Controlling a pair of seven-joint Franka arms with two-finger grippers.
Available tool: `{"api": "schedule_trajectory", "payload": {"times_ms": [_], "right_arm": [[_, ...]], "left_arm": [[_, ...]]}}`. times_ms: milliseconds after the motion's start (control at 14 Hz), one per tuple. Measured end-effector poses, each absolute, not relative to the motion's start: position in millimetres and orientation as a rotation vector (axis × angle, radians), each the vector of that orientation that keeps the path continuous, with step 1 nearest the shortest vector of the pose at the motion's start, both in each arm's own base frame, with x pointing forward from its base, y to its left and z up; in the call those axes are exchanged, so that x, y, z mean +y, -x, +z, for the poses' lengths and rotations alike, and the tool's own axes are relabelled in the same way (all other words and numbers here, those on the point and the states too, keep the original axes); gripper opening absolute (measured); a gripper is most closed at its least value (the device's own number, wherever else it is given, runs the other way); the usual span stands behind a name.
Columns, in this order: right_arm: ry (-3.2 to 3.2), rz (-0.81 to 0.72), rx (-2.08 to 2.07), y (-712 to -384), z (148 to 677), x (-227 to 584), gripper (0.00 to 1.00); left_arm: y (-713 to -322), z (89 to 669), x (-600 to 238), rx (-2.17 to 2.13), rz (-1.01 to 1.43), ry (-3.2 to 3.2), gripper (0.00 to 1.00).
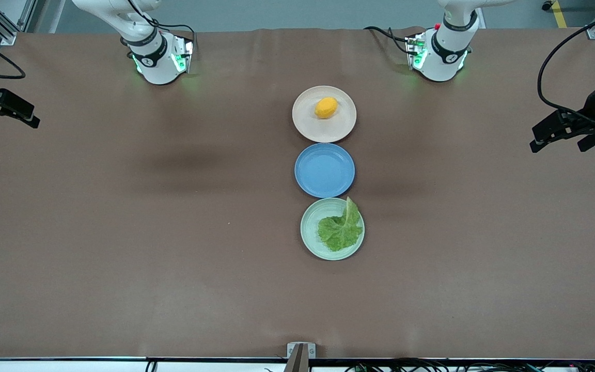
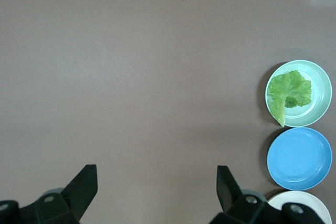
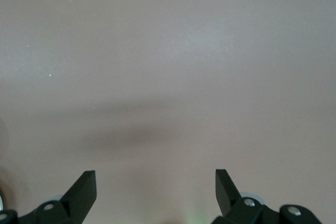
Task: Pick lemon and lettuce from plates
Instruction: 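Move the left gripper out toward the green plate with lettuce, then lower the left gripper onto the lettuce leaf and close it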
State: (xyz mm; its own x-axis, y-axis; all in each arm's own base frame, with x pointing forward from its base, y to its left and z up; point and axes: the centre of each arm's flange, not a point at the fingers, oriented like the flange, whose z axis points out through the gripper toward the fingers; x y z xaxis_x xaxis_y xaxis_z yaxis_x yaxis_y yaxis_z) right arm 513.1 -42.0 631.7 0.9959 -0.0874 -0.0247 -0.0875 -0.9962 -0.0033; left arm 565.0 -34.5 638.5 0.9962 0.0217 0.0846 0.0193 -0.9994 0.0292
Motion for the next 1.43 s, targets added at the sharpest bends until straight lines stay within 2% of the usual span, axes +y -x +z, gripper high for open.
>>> {"api": "schedule_trajectory", "payload": {"times_ms": [857,1143,1429], "right_arm": [[3.131,0.030,0.111,-514.1,631.7,-38.7,1.00],[3.105,0.029,0.101,-514.5,631.1,-35.1,1.00],[3.100,0.032,0.072,-514.6,630.0,-34.4,1.00]], "left_arm": [[-568.1,627.2,-47.3,0.087,0.080,-3.050,1.00],[-582.1,575.7,-119.7,0.189,-0.071,-3.042,1.00],[-600.6,502.5,-216.4,0.395,-0.116,-3.014,1.00]]}}
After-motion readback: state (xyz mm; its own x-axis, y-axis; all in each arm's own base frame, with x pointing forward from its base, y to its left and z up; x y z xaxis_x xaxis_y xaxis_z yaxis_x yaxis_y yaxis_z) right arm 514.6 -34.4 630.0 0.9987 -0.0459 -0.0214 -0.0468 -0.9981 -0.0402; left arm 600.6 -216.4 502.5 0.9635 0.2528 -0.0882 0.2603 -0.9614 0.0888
